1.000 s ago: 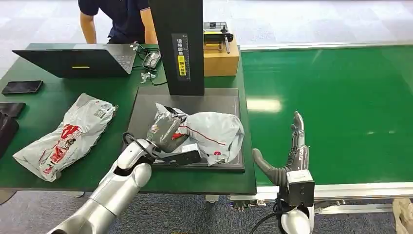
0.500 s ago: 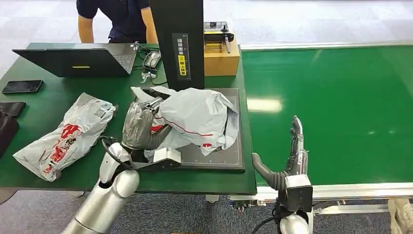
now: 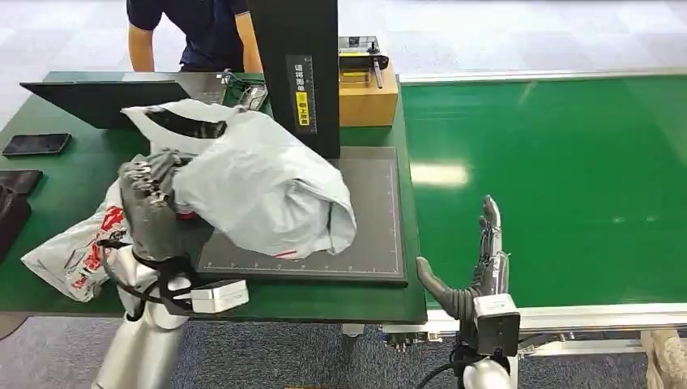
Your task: Moved the parcel from conveyor to table for the left to box.
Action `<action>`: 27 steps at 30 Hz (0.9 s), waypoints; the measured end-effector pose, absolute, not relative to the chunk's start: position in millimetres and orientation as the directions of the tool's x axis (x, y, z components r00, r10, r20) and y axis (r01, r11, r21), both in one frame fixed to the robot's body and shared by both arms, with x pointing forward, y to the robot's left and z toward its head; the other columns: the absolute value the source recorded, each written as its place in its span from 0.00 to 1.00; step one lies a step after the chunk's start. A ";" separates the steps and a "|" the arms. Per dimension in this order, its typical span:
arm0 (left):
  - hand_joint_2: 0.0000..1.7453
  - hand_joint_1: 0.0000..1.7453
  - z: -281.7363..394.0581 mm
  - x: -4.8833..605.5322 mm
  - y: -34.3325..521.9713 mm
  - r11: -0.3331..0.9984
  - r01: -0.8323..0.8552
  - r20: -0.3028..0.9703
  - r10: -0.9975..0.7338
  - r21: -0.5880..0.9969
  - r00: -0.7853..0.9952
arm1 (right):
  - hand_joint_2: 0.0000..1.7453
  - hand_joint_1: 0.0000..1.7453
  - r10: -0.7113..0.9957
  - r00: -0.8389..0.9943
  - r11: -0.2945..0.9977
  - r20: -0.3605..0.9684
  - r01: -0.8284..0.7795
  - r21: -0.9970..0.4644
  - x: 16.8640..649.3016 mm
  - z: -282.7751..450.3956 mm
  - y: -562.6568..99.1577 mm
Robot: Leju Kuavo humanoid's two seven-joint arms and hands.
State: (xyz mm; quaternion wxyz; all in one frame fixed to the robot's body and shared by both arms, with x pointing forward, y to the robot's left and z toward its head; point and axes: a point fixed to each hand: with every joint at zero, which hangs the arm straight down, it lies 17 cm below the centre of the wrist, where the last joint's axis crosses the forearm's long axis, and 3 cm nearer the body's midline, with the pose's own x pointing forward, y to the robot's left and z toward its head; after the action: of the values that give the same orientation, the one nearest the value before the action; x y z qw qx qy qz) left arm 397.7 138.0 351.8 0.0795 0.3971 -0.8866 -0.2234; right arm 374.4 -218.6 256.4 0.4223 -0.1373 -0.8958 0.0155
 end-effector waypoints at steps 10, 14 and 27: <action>1.00 1.00 380.9 404.0 195.0 0.512 -0.779 0.015 -0.839 0.361 -0.544 | 1.00 0.00 0.241 -0.619 0.969 0.748 0.202 -0.145 385.2 262.8 -207.8; 1.00 0.00 376.9 442.1 258.9 0.383 -0.835 0.136 -0.923 0.396 -0.359 | 1.00 0.00 0.244 -0.621 0.969 0.745 0.194 -0.156 389.1 264.0 -201.6; 1.00 0.00 257.0 553.6 367.4 0.332 -0.641 0.477 -0.877 0.692 0.062 | 1.00 0.00 0.269 -0.612 0.962 0.744 0.213 -0.173 390.5 259.3 -197.3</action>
State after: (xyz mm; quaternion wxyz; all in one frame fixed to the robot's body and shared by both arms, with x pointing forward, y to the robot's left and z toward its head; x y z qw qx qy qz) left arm 553.6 367.4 257.0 0.4616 0.5638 -0.6729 -0.1277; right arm 390.5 -197.3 259.3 0.4197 -0.1344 -0.8970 0.0336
